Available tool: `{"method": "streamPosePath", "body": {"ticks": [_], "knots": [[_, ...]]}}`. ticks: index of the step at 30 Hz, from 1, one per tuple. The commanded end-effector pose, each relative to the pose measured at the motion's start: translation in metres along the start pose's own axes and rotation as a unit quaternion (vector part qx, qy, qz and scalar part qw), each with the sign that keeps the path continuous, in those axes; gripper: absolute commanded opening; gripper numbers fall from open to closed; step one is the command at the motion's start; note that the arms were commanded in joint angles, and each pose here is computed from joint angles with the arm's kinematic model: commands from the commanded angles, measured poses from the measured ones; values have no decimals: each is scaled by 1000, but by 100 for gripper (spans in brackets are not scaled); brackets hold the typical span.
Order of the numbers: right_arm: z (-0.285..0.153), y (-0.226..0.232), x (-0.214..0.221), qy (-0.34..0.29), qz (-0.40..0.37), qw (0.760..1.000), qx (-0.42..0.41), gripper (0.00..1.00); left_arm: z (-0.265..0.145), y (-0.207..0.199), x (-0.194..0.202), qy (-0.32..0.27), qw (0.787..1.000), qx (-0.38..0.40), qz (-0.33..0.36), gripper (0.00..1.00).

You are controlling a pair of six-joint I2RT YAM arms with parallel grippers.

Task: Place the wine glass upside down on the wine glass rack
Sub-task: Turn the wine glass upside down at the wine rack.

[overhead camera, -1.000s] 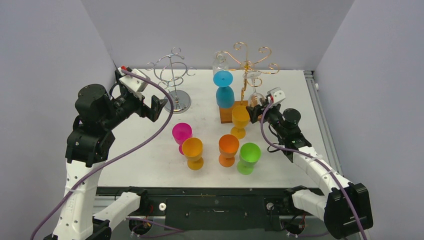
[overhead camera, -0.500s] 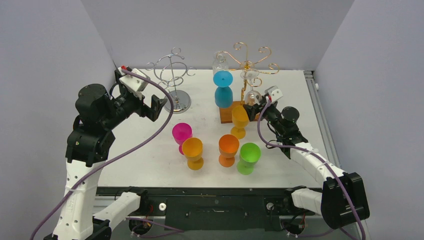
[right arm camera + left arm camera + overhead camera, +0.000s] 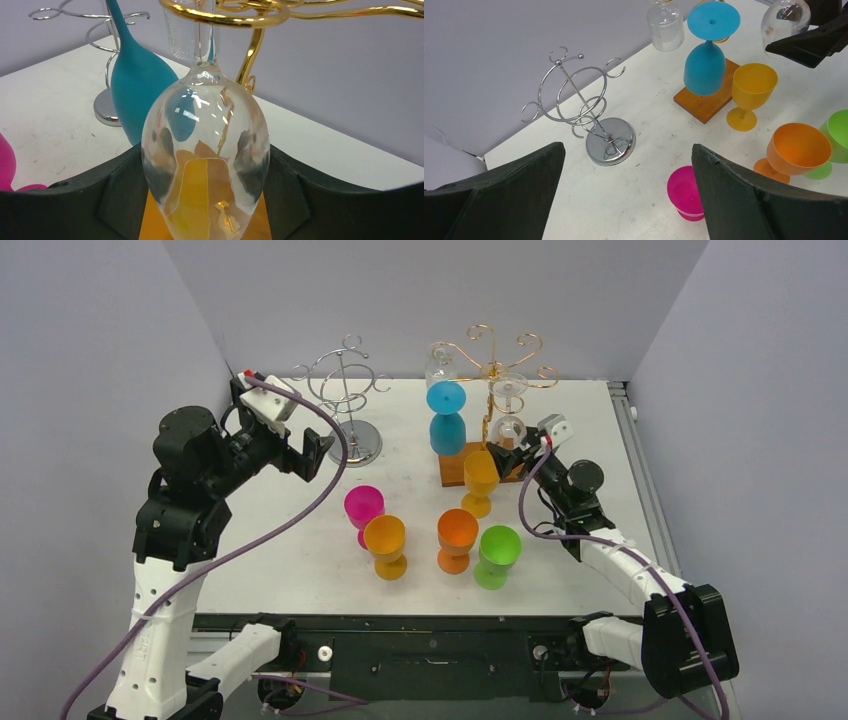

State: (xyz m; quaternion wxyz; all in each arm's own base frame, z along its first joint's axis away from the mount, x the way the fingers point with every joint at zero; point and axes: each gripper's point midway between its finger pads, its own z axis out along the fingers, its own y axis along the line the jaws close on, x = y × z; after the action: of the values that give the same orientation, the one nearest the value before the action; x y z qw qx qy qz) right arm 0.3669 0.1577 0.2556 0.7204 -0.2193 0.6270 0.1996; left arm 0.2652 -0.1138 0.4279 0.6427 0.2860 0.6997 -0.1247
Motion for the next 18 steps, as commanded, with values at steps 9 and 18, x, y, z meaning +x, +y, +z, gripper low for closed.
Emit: {"method": "streamPosePath", "body": {"ticks": [9,18], "knots": [[-6,-11,-49,-109,17,994,19,0,2,6,-5,-12,1000,-13,8,96],[1,-13,-15,-71,49,996,17,7,3,5,-3,-13,1000,-13,8,96]]}}
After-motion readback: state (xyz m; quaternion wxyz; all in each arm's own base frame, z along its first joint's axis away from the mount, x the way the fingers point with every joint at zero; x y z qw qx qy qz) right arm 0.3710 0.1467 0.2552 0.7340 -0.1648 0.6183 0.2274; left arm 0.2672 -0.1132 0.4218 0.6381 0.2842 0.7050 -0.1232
